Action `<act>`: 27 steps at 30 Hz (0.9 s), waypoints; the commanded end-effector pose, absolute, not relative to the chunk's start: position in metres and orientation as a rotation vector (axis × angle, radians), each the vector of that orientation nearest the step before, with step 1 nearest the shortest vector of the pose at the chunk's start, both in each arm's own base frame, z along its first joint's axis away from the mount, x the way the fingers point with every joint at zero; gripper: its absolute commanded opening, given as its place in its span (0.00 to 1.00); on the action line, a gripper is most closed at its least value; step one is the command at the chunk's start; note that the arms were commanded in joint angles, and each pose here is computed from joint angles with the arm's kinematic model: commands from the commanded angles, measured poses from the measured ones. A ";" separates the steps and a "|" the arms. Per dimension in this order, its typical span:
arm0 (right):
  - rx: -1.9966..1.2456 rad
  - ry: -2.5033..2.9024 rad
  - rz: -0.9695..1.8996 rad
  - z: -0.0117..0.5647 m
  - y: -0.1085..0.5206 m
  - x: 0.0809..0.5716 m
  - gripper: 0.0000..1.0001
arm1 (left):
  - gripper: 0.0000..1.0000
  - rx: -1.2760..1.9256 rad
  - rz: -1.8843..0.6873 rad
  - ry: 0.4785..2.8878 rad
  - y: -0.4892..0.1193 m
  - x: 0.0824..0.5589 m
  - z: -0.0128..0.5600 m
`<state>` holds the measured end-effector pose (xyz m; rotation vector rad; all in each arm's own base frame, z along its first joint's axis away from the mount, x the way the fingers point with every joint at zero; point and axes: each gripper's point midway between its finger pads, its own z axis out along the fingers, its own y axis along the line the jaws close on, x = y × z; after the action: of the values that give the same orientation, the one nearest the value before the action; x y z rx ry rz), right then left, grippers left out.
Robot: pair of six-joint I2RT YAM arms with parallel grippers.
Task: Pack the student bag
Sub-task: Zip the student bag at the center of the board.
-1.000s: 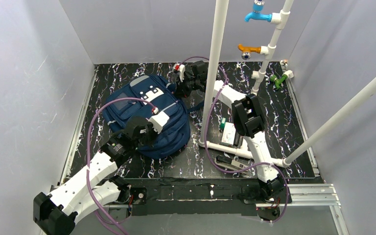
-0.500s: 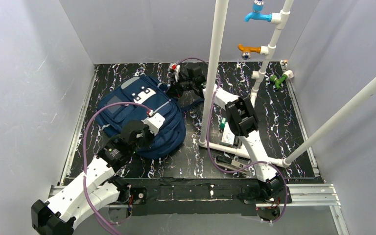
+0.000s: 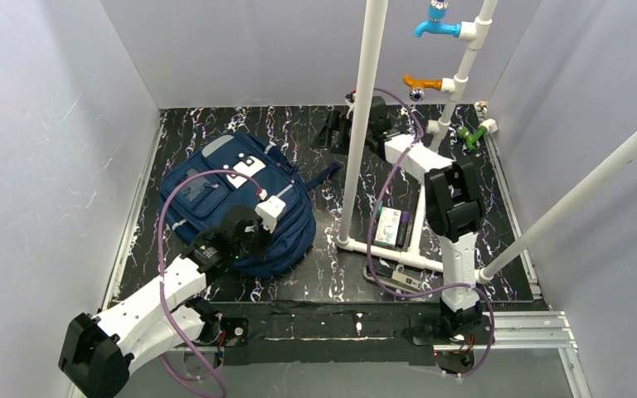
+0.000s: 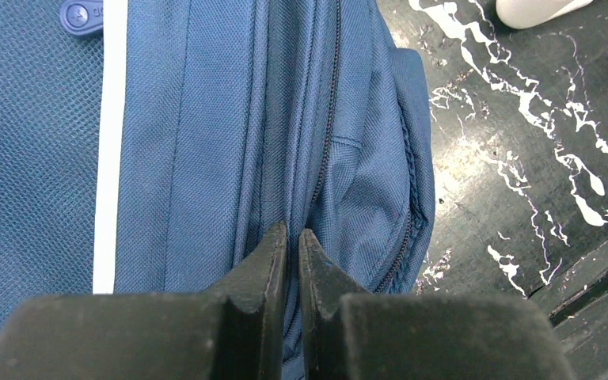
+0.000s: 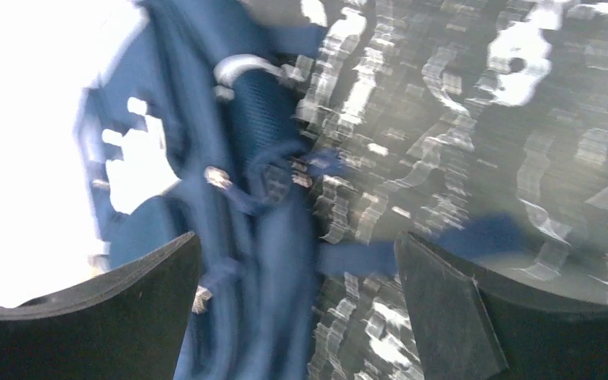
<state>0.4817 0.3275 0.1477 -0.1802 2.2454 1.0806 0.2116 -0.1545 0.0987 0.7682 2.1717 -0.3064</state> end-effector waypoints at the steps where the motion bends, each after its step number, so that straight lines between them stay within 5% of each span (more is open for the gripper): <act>1: -0.129 1.974 1.666 0.202 0.397 0.452 0.98 | 0.00 0.798 -0.363 2.187 -0.166 0.210 0.100; 8: -0.114 1.998 1.806 0.167 0.442 0.418 0.84 | 0.00 0.858 -0.376 2.194 -0.167 0.203 0.098; 16: -0.221 2.199 1.549 0.112 0.455 0.400 0.73 | 0.00 0.876 -0.350 2.175 -0.163 0.204 0.099; 21: -0.173 2.160 1.570 0.121 0.454 0.403 0.55 | 0.00 0.895 -0.342 2.196 -0.163 0.205 0.096; 27: -0.165 2.081 1.606 0.154 0.437 0.406 0.55 | 0.00 0.904 -0.339 2.201 -0.165 0.206 0.094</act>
<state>0.4031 0.4481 0.0988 -0.1356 2.2170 1.5654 0.2091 -0.1554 0.0857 0.8657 2.2136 -0.2896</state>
